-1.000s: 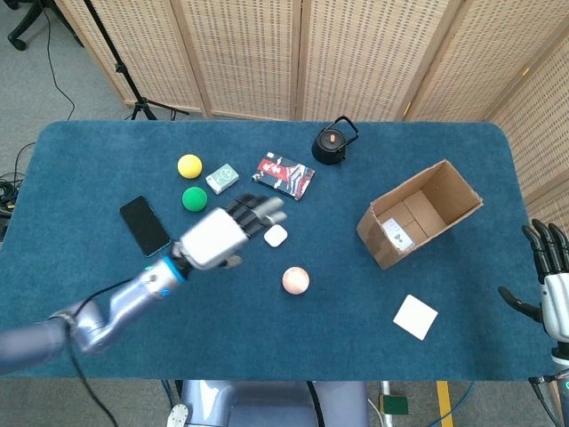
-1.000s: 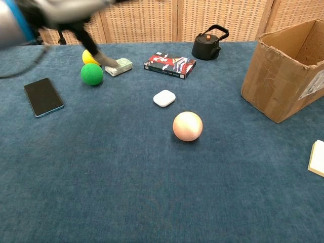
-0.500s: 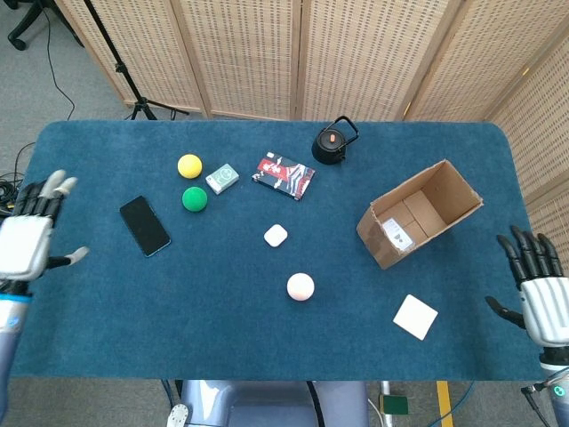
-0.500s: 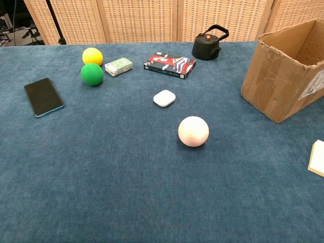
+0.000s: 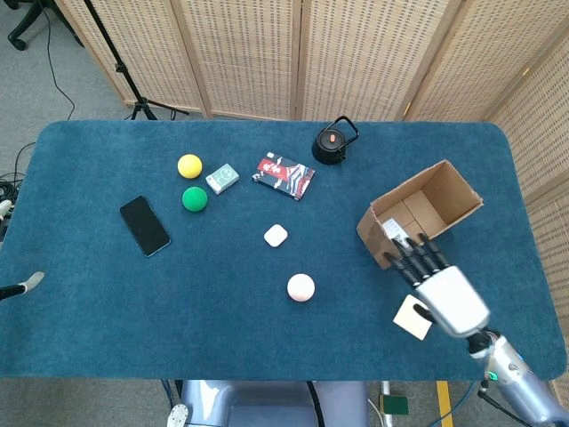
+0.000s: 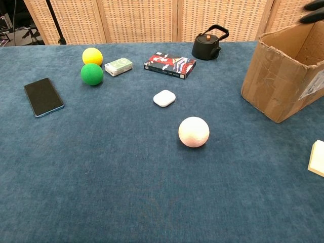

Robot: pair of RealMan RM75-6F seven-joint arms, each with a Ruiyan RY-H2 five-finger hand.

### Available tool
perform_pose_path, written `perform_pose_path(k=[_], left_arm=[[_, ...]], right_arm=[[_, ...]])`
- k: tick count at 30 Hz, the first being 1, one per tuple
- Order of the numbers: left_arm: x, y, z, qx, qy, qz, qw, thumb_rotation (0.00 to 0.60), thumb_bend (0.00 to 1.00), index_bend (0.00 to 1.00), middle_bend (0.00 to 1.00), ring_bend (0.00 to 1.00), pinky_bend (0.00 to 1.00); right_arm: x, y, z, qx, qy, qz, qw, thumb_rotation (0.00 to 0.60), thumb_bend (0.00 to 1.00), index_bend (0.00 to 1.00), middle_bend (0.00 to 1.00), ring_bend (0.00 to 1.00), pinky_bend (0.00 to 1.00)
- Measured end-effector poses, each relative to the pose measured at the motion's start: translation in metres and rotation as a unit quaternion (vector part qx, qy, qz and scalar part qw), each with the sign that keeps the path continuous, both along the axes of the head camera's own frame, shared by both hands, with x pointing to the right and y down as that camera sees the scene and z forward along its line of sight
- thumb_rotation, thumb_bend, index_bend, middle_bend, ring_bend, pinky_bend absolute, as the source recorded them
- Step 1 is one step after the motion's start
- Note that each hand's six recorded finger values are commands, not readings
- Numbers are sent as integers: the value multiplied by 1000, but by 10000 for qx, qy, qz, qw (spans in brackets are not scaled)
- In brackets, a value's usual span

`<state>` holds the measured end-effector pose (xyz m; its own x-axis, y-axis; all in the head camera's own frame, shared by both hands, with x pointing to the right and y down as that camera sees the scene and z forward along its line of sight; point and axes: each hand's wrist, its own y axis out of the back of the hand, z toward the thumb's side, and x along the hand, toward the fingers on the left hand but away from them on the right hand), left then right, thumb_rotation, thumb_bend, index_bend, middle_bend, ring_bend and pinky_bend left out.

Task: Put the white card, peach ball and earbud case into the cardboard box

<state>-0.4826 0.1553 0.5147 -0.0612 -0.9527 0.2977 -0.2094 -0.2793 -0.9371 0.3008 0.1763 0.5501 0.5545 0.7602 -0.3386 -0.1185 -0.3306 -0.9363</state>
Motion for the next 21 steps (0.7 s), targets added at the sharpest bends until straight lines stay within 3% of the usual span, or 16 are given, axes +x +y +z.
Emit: perform_pose_path(k=[4,9,15,21], left_arm=[[0,0,1,-79,80,20,9999,600,0,0,0,0,0],[0,0,3,-181,100,74,9998,600,0,0,0,0,0],[-2,-2,4,-219,135,61,9997,600,0,0,0,0,0],[-6,-4,2,-216,194,-1,9996,600,0,0,0,0,0]], right_arm=[[-47,-2,19,-439,76,-678,9967,600,0,0,0,0,0],[-99,-1,41,-727,197,-1283,9889,600,0,0,0,0,48],[-136,-9,70,-1021,273,-1277,9862,600,0,0,3,0,151],[-161,-11,102,-1333,345,-1132,9840,600,0,49,83,63,221]])
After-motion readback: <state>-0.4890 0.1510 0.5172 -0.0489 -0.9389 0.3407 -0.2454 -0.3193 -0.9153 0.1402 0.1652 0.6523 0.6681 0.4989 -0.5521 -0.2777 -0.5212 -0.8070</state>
